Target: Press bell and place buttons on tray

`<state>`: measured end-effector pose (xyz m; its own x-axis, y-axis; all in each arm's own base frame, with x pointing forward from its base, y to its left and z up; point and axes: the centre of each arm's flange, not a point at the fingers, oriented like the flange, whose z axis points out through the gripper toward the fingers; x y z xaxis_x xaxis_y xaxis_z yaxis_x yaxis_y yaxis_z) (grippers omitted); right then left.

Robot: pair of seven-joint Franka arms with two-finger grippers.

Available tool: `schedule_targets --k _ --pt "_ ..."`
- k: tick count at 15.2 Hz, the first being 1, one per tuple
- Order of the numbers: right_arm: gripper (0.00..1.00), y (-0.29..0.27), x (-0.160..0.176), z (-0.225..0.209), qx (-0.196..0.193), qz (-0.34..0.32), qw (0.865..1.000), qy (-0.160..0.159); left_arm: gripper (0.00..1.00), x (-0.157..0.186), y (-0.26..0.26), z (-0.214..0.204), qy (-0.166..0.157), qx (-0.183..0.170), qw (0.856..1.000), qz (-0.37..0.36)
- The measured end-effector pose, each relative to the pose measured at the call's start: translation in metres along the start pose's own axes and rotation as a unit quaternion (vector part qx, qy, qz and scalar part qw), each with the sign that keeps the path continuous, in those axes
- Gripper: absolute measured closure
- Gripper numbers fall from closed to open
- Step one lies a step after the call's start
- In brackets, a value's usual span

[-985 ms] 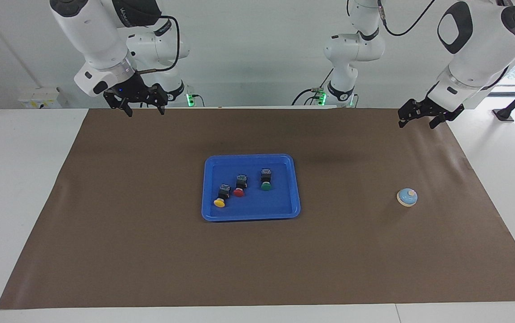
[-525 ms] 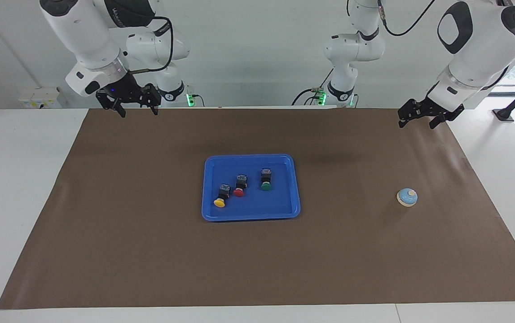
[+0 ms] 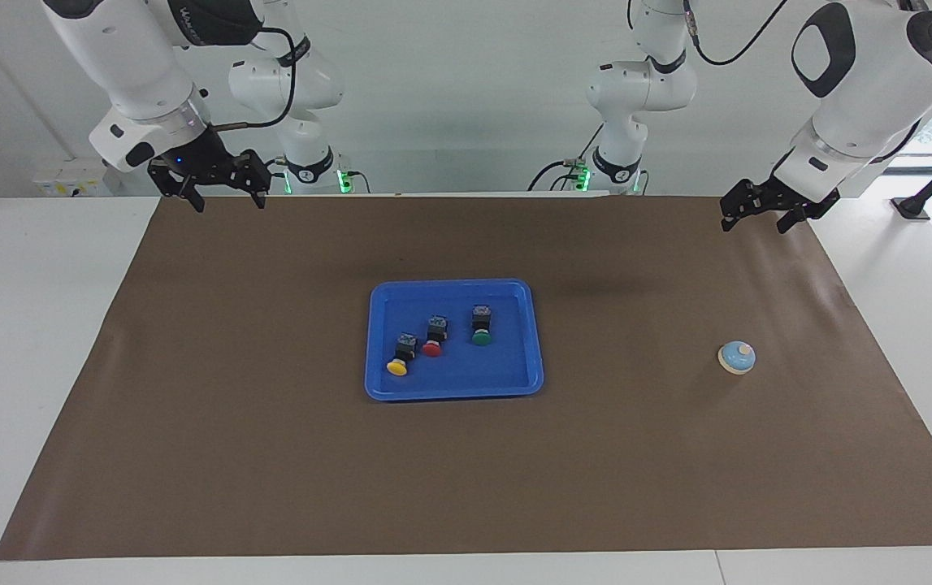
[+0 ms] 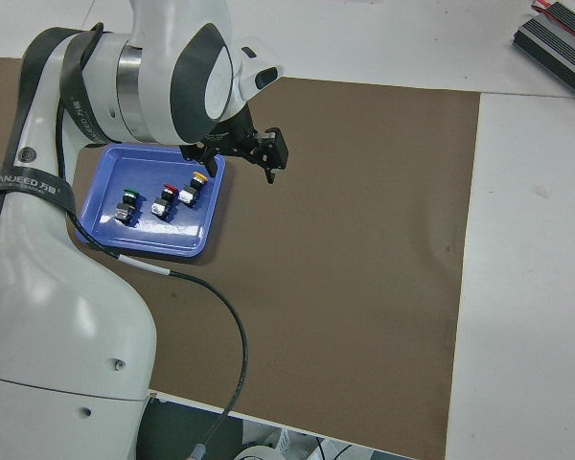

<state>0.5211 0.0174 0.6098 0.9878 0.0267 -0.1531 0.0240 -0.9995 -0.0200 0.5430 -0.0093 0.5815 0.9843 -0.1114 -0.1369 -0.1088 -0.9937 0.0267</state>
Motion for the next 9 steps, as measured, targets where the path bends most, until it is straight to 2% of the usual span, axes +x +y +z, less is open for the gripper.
schedule_targets --k 4,9 --pt "0.0 0.002 -0.002 -0.015 -0.002 0.001 1.0 -0.024 0.0 0.0 0.0 0.0 0.0 0.0 1.0 0.0" --pt "0.0 -0.005 -0.001 -0.021 -0.018 -0.006 1.0 -0.02 0.0 0.0 0.0 0.0 0.0 0.0 1.0 0.0"
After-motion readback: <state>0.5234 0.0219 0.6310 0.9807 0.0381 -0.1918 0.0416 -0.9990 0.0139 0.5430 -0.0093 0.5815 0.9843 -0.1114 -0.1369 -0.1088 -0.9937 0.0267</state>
